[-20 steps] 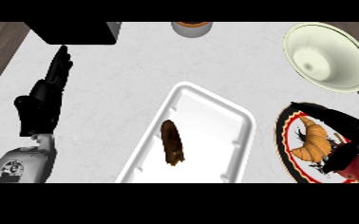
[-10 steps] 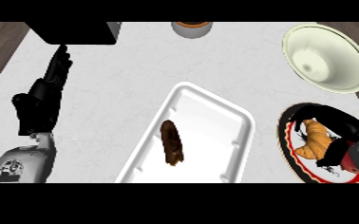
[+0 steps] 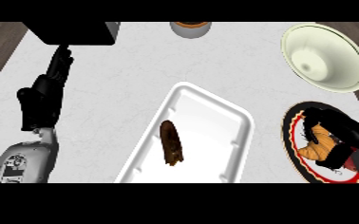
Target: Pick the croissant from the plate and place it in the bowl
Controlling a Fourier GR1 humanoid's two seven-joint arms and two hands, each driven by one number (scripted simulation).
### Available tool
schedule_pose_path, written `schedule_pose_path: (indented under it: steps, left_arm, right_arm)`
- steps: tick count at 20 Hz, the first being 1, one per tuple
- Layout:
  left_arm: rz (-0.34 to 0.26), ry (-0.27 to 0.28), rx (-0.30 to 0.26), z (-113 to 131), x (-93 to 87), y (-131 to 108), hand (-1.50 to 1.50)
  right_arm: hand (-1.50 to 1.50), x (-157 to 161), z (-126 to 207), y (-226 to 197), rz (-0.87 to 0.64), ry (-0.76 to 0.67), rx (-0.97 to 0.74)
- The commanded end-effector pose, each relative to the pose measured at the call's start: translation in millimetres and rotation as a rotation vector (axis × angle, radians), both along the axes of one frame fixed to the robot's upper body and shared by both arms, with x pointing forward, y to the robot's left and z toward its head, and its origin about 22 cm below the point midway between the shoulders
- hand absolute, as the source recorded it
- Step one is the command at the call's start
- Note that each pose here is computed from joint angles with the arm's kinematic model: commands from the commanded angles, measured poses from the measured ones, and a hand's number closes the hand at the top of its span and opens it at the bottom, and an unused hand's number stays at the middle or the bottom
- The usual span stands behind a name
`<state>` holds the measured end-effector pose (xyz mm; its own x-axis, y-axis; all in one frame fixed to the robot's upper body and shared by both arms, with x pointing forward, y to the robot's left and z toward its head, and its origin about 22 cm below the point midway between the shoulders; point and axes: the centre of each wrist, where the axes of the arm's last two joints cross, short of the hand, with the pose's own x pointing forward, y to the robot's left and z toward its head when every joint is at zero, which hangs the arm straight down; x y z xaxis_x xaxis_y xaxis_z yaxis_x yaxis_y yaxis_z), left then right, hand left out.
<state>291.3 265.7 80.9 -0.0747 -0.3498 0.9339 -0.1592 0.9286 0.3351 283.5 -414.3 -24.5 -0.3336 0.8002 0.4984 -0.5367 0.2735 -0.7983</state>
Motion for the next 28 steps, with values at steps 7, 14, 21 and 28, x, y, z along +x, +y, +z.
schedule_pose_path:
  steps: [7, 14, 21, 28]
  left_arm:
    - [0.043, 0.024, 0.001, -6.9, -5.1, 9.9, 0.0]
    - [0.059, 0.012, 0.004, -13.6, -18.6, 18.9, 0.0]
    - [0.034, 0.008, 0.012, -2.3, -20.1, 5.4, 0.0]
    - [0.016, 0.007, -0.002, 0.4, 4.1, 1.3, 0.0]
  right_arm:
    - [1.5, -43.1, -14.0, 156.5, 0.29, -0.08, 0.044]
    - [1.5, -95.0, 39.5, 173.5, 0.128, -0.177, 0.348]
    - [1.5, -138.4, 121.2, 146.5, -0.141, -0.35, 0.376]
    - [1.5, -86.6, 133.7, 126.8, -0.35, -0.4, 0.434]
